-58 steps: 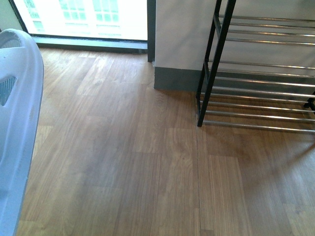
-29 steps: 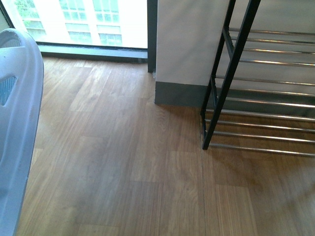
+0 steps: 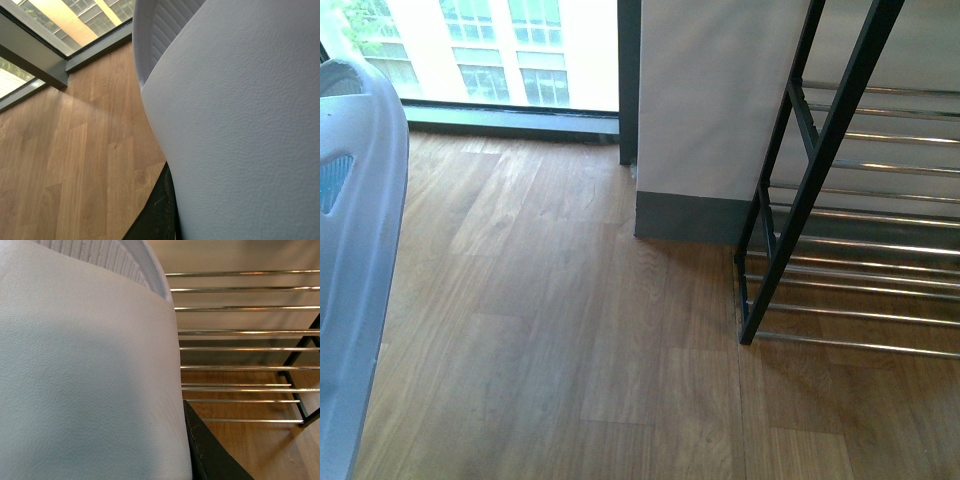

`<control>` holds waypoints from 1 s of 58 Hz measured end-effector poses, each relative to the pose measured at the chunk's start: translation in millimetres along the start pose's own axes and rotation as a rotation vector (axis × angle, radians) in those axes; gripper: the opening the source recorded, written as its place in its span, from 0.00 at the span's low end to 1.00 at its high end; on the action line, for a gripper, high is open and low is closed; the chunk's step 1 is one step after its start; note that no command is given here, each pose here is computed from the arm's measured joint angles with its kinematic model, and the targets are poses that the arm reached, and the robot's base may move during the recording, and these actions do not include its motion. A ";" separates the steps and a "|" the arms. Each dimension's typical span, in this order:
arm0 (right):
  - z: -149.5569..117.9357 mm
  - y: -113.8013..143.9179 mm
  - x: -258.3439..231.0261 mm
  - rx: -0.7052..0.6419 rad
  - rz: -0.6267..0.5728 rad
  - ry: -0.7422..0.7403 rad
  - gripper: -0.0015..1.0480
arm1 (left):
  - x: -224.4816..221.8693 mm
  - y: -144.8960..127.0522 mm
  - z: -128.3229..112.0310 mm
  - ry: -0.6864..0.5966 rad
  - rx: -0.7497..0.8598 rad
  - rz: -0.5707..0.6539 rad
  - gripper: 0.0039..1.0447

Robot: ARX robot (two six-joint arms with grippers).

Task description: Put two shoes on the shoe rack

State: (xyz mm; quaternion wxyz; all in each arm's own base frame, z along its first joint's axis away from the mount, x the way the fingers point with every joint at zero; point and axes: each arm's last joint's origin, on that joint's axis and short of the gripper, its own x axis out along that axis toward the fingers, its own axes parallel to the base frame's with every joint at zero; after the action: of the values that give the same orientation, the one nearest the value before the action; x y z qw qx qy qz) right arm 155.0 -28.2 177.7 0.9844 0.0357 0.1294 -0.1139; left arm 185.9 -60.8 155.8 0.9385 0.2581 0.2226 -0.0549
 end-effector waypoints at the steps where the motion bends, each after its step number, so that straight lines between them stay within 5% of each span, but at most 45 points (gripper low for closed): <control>1: 0.0 0.0 0.0 0.000 0.000 0.000 0.01 | 0.0 0.0 0.0 0.000 0.000 0.000 0.01; 58: 0.1 0.0 -0.1 0.000 0.000 -0.001 0.01 | -0.1 0.1 0.1 -0.001 -0.001 0.000 0.01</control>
State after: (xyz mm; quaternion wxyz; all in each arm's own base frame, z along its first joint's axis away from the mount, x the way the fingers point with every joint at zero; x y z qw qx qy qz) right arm 155.0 -28.2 177.8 0.9844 0.0357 0.1291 -0.1139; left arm 185.9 -60.8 156.0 0.9388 0.2577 0.2220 -0.0550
